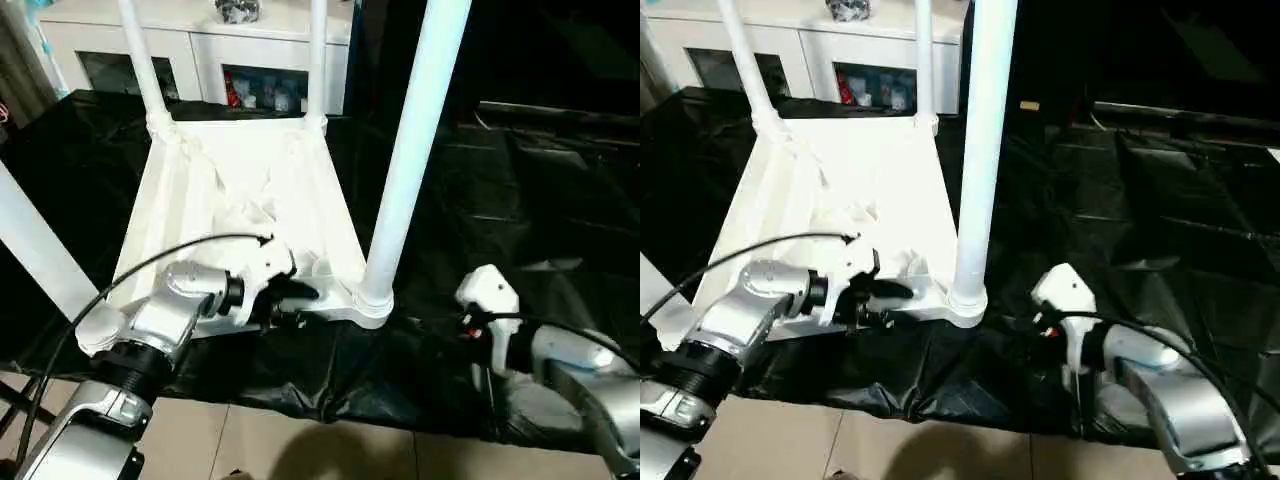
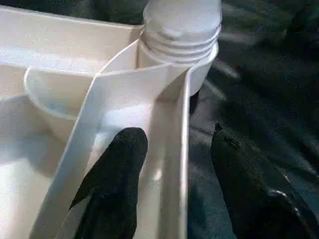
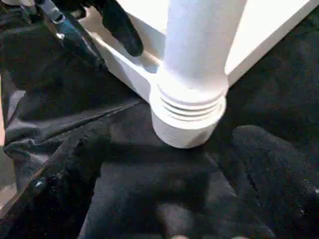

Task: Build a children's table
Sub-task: Rotate leg to tighten

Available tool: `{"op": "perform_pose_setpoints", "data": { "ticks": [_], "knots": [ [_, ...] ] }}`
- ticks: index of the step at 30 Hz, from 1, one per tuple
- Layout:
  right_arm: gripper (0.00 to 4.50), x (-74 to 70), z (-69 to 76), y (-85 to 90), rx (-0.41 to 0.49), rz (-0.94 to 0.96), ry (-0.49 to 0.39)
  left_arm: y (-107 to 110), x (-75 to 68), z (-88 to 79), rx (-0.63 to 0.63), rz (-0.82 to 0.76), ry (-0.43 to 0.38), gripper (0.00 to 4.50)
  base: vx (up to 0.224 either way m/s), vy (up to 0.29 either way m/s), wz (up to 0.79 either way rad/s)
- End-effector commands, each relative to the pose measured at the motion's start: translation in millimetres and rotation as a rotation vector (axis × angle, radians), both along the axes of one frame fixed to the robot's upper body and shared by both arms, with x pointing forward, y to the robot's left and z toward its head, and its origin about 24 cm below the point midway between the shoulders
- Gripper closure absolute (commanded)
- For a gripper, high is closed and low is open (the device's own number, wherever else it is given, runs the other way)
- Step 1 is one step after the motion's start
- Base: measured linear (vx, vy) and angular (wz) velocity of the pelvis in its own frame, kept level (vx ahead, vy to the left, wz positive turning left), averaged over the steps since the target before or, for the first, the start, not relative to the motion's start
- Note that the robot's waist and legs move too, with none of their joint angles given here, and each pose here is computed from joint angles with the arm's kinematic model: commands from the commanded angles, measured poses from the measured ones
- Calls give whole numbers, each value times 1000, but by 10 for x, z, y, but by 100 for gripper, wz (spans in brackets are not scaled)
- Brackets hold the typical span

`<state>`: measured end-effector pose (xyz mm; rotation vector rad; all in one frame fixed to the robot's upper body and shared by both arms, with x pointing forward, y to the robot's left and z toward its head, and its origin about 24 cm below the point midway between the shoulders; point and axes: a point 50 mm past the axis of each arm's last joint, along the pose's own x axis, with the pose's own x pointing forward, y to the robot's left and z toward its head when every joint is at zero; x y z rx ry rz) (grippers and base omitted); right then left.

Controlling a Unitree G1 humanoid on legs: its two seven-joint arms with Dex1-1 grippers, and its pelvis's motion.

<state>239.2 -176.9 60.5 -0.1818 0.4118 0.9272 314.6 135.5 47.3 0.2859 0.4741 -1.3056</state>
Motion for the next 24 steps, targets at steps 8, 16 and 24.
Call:
{"op": "perform_pose_setpoints", "data": {
  "ticks": [8, 16, 24],
  "knots": [
    [0, 4, -11, 48, -3, 4, -4, -10, 67, -15, 26, -8, 7, 274, 0, 0, 0],
    [0, -22, -28, 20, -13, 5, 4, 26, 71, -65, 105, -41, 13, 318, 0, 0, 0],
    [0, -2, -31, 38, -4, 8, 8, 14, 75, -57, 123, -52, 26, 393, 0, 0, 0]
  ]
}}
